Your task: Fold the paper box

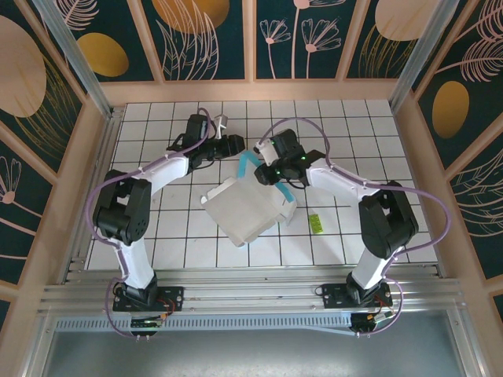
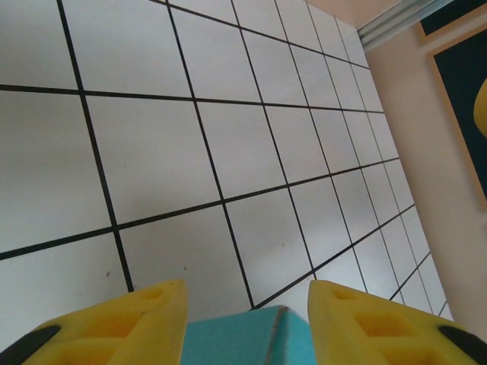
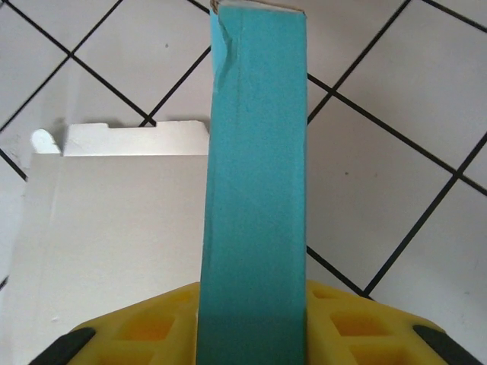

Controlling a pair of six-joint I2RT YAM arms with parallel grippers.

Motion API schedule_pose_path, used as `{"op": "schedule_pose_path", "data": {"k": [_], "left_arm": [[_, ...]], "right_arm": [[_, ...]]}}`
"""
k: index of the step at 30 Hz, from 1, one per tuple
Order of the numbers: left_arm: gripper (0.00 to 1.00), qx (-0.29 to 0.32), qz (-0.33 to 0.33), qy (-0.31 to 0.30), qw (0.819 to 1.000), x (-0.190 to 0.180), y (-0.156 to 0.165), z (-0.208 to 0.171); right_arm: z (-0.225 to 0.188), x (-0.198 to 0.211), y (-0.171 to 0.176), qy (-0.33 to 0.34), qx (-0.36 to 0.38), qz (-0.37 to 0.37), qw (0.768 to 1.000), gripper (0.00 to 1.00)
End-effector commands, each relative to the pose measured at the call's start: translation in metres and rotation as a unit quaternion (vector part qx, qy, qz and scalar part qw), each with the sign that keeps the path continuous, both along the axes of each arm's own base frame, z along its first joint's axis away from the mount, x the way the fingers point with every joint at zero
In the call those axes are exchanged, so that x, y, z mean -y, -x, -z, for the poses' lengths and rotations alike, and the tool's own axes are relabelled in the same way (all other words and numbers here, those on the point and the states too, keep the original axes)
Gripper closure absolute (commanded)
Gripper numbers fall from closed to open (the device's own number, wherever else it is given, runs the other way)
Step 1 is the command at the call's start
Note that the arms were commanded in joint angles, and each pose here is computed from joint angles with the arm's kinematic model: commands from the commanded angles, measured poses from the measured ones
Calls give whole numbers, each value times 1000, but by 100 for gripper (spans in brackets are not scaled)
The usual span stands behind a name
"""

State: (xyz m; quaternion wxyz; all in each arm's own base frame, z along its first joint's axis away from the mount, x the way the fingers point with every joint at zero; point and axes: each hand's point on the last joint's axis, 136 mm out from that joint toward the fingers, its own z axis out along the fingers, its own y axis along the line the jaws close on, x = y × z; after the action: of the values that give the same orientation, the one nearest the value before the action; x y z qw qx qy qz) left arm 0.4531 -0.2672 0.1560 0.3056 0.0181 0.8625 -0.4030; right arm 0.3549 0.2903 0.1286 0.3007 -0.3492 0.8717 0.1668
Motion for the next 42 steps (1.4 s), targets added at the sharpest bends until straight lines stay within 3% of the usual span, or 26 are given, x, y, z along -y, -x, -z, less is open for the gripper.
{"op": "schedule_pose_path", "data": {"k": [1, 6, 12, 19, 23, 30, 42], "left_arm": [[54, 61, -25, -31, 997, -17, 2, -39], [53, 107, -110, -87, 984, -56, 2, -63], [53, 139, -221, -120, 958, -106, 15, -86], [52, 161, -287, -109, 938, -136, 36, -100], [52, 150, -294, -117, 937, -142, 42, -86], [52, 125, -276, -119, 946, -132, 36, -69], [51, 110, -246, -108, 957, -116, 26, -64]], "right_arm": [[6, 2, -3, 79, 37, -32, 996, 67], [7, -3, -5, 168, 96, -90, 977, 68], [-3, -13, -20, 278, 193, -171, 925, 71], [-24, -20, -50, 376, 334, -227, 834, 72], [-25, -23, -61, 407, 415, -235, 779, 73], [-6, -24, -55, 383, 417, -228, 792, 63], [-52, -39, -52, 320, 442, -194, 815, 39]]}}
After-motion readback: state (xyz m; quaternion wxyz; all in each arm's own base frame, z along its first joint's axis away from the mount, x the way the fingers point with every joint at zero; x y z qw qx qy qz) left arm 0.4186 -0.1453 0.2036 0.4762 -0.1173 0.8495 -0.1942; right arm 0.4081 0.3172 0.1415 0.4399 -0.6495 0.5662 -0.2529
